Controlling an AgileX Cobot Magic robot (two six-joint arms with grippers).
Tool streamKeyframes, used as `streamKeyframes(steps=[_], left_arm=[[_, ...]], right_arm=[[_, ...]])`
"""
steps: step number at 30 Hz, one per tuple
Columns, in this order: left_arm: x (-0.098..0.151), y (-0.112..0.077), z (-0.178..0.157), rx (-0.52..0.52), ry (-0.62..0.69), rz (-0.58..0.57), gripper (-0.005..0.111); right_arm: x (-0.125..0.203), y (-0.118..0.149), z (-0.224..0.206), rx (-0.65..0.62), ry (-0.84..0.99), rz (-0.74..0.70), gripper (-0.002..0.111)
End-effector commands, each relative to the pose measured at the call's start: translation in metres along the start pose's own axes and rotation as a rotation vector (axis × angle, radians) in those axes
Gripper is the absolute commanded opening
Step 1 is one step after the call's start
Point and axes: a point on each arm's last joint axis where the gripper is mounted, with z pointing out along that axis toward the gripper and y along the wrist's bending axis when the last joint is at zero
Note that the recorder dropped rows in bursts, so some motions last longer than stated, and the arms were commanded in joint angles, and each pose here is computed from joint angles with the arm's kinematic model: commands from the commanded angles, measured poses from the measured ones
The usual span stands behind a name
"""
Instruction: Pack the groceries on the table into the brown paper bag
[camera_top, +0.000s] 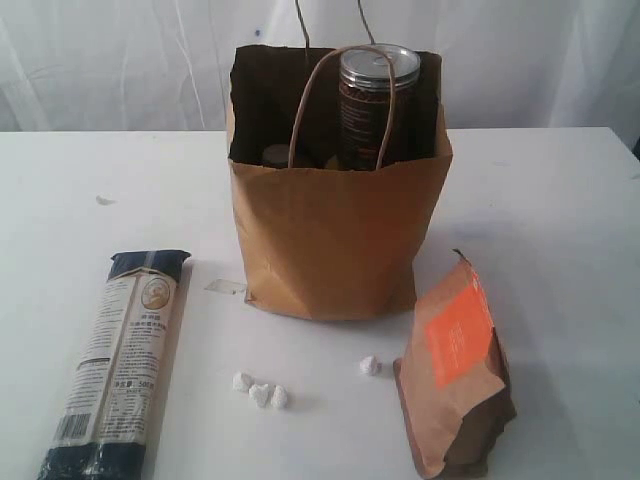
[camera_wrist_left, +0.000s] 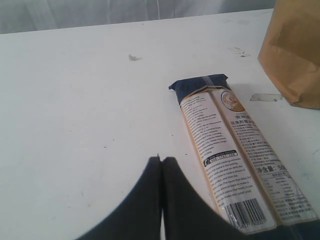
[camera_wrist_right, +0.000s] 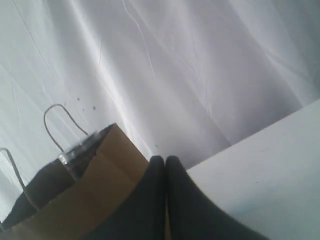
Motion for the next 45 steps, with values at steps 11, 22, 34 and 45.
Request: streamKeyframes(steps=[11,22,34,45], left_arm=[[0.001,0.000,0.000,0.002,-0.001,-0.008,0.000],[0.001,0.000,0.000,0.002,-0.001,-0.008,0.000],[0.001,0.000,0.000,0.002,-0.001,-0.008,0.000],[0.001,0.000,0.000,0.002,-0.001,-0.008,0.000]], right_arm=[[-0.017,0.020,-0.002,-0.050,0.120,-0.111,0.000],[-0.090,0.103,-0.001,-0.409,0.499,-0.642,0.000],[-0.074,0.141,0.103,-0.703,0.878,-0.862,0.039],[0.011,0.150,0.147,-0.831,1.195,-0.971,0.062]])
